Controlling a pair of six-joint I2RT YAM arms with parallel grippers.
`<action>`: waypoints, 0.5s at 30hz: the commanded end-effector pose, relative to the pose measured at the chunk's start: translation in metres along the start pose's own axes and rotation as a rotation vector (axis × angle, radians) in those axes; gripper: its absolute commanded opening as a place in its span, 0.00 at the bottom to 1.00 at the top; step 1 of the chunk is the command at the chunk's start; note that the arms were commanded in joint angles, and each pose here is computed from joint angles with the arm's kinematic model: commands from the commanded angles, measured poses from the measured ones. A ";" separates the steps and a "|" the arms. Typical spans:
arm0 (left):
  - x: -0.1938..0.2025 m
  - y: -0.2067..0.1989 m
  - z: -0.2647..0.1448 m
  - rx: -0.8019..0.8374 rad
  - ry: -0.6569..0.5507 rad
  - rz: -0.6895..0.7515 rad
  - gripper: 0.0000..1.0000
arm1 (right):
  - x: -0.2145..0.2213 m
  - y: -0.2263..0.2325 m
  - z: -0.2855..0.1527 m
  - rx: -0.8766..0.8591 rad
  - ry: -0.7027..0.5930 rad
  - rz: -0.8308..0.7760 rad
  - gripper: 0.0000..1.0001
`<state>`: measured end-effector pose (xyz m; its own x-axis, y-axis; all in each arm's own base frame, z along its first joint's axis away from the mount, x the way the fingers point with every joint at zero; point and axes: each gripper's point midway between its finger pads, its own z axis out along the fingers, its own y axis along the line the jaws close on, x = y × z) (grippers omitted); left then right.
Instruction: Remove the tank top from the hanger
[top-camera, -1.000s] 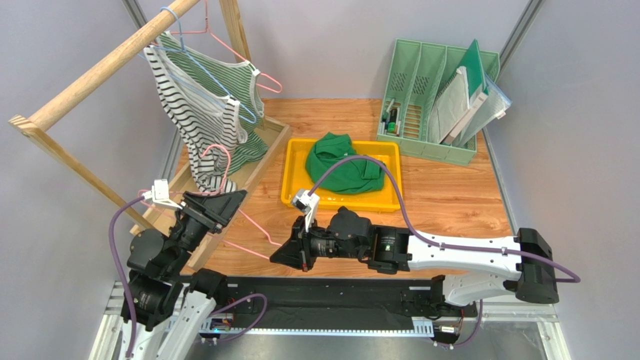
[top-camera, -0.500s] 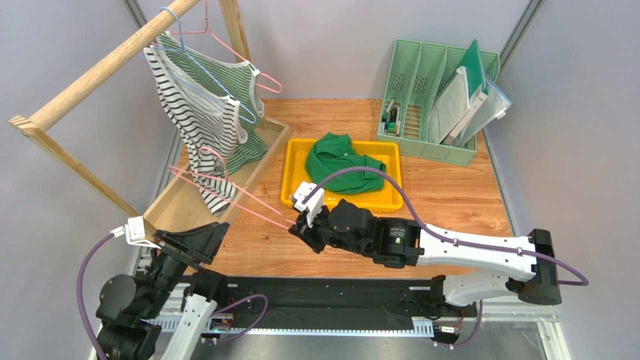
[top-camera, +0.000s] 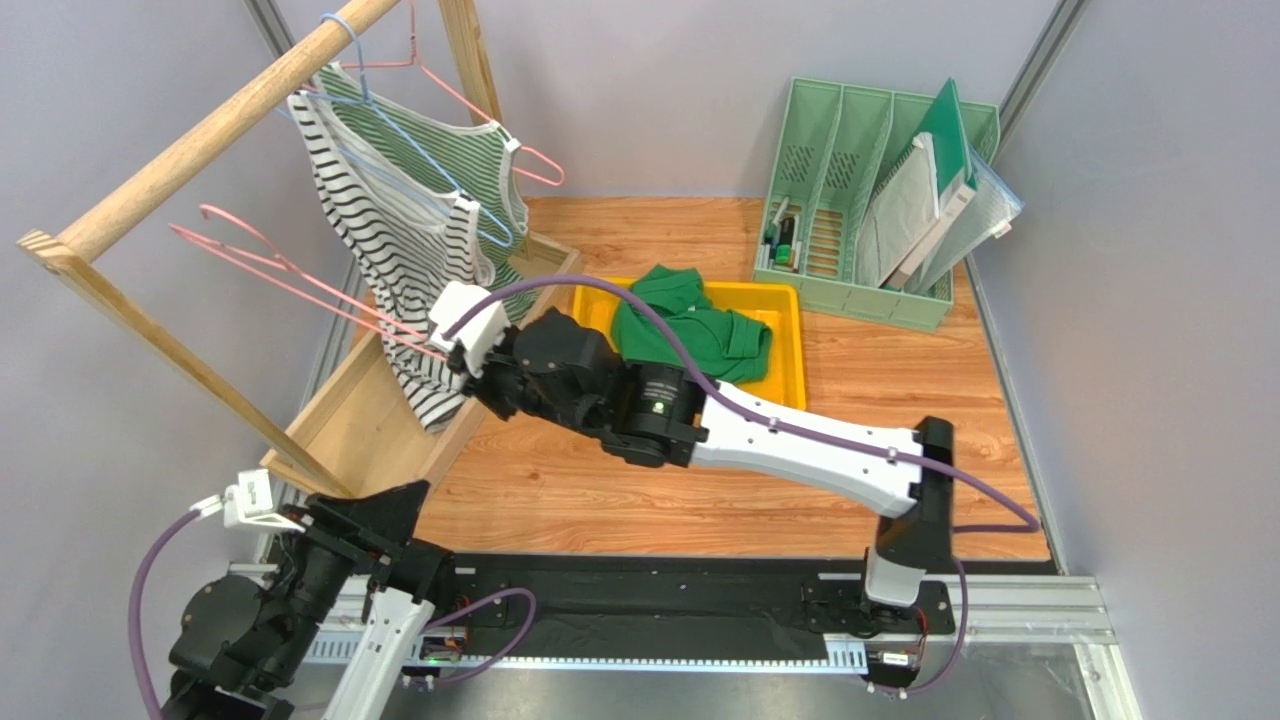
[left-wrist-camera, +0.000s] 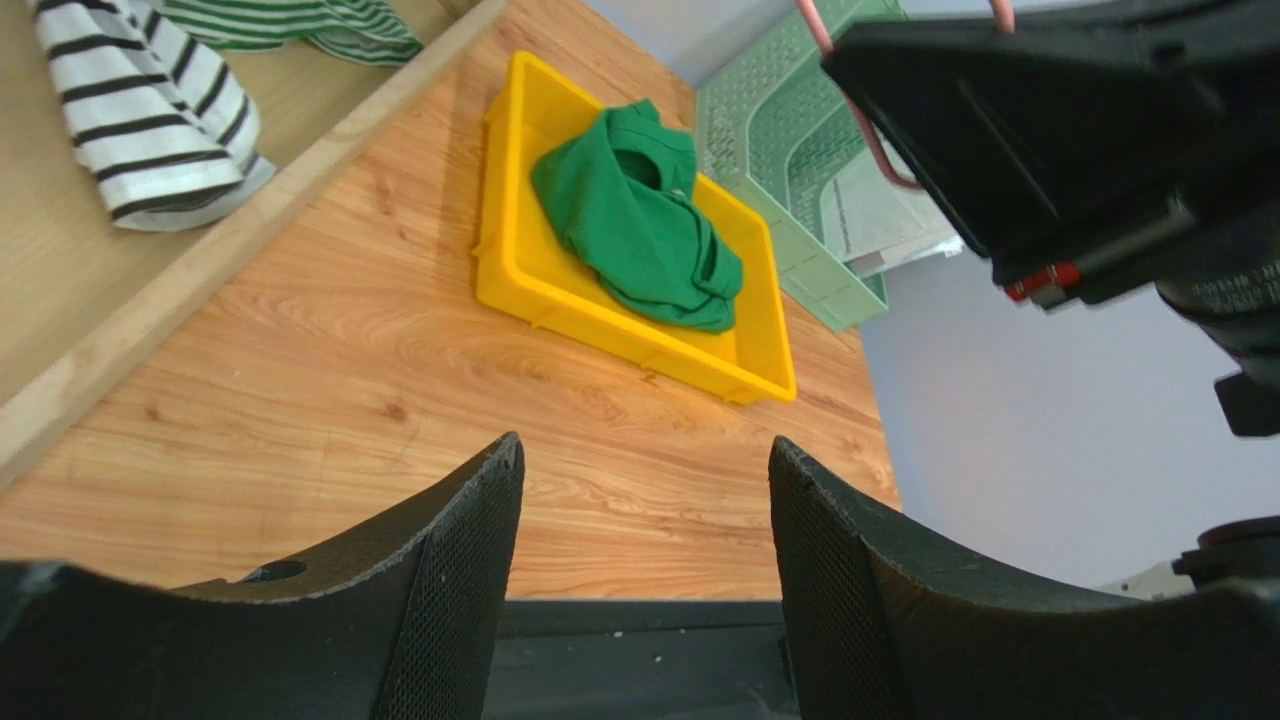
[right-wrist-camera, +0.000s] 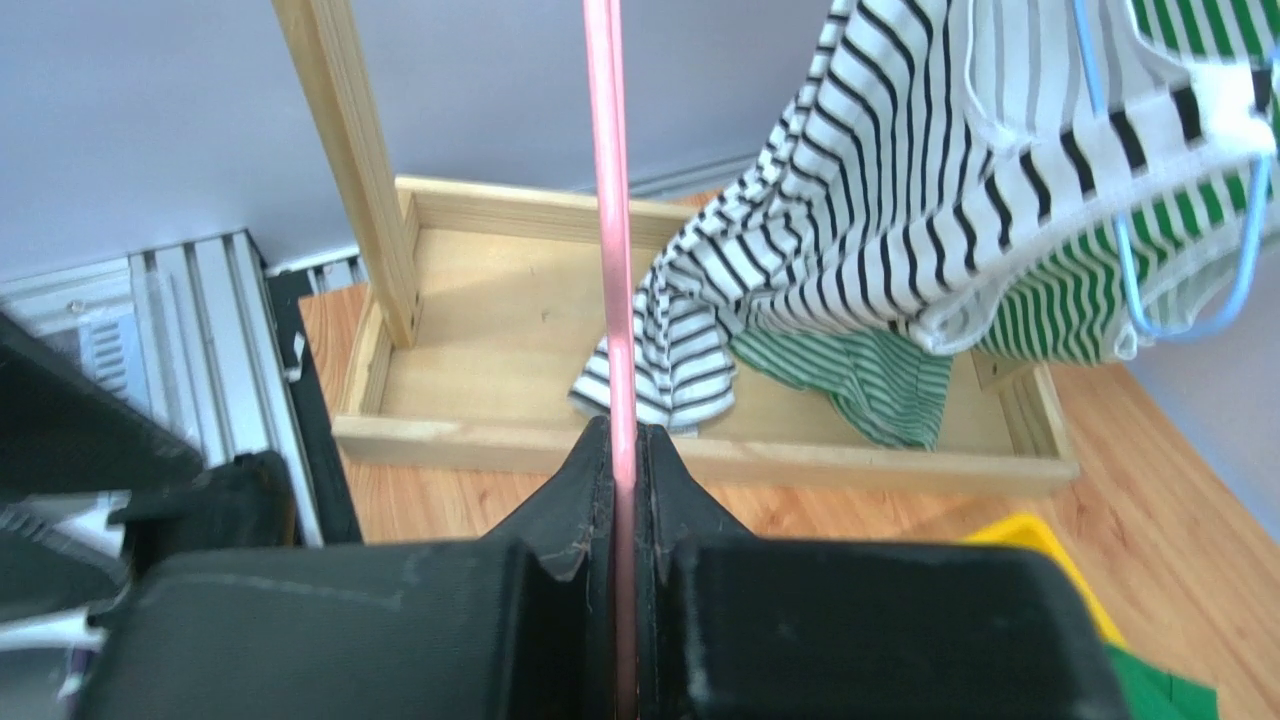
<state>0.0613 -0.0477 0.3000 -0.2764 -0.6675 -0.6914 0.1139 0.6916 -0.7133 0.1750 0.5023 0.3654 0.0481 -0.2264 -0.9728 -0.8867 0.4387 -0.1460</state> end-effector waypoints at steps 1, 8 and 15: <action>-0.009 0.016 -0.043 0.015 -0.141 0.049 0.66 | -0.047 0.001 0.020 -0.016 -0.087 -0.032 0.00; -0.010 0.017 -0.053 0.009 -0.146 0.050 0.66 | -0.074 0.009 0.047 -0.036 -0.130 -0.008 0.00; -0.008 0.022 -0.059 -0.010 -0.146 0.039 0.65 | -0.071 0.020 0.067 -0.061 -0.127 0.013 0.00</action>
<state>0.0395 -0.0235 0.2959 -0.2385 -0.6522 -0.7195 0.0353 0.7346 -0.6776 0.1884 0.5792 0.4126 0.0943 -0.1320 -0.9868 -0.9053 0.4009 -0.1402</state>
